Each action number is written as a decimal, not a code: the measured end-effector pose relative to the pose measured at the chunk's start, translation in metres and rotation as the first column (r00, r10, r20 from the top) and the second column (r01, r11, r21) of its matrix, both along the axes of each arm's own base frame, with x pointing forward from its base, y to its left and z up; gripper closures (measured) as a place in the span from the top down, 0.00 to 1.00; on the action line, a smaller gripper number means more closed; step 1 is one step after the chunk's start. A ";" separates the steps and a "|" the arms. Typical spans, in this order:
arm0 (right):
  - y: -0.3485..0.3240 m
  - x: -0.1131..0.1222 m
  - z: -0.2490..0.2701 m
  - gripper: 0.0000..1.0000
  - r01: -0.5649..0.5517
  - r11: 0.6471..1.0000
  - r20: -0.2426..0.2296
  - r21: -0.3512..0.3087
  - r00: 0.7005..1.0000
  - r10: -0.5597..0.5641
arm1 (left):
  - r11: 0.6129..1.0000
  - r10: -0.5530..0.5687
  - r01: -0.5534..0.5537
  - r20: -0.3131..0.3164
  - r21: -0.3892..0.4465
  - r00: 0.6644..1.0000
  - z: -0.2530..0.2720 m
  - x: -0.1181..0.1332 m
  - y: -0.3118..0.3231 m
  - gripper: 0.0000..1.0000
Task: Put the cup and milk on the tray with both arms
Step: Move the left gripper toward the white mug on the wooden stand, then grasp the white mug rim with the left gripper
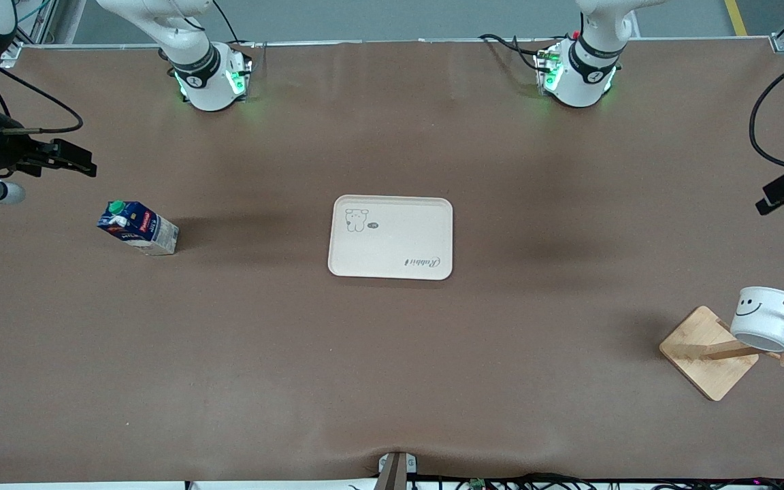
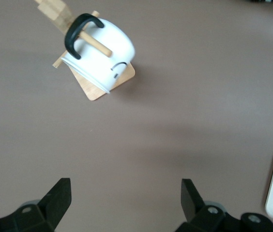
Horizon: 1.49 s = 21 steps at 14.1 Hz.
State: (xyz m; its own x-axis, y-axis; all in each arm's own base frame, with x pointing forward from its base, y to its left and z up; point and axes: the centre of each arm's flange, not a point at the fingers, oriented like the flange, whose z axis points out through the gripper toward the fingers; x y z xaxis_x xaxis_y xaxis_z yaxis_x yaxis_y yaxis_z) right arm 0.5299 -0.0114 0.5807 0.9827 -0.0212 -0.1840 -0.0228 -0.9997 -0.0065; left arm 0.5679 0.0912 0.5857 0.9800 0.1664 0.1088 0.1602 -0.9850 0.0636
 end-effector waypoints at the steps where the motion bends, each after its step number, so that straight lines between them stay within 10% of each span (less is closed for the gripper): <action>1: 0.000 0.000 0.000 1.00 0.001 1.000 0.002 0.000 1.000 -0.001 | 1.000 0.021 -0.021 0.019 -0.011 1.000 -0.011 0.001 0.011 1.00; 12: 0.005 0.001 0.005 1.00 -0.009 1.000 0.015 0.000 1.000 0.009 | 0.990 0.133 -0.118 0.253 -0.073 0.958 -0.107 0.018 0.045 1.00; 21: 0.007 0.002 0.007 1.00 -0.013 1.000 0.018 -0.001 1.000 0.013 | 0.987 0.160 -0.135 0.380 -0.092 0.911 -0.154 0.046 0.038 0.78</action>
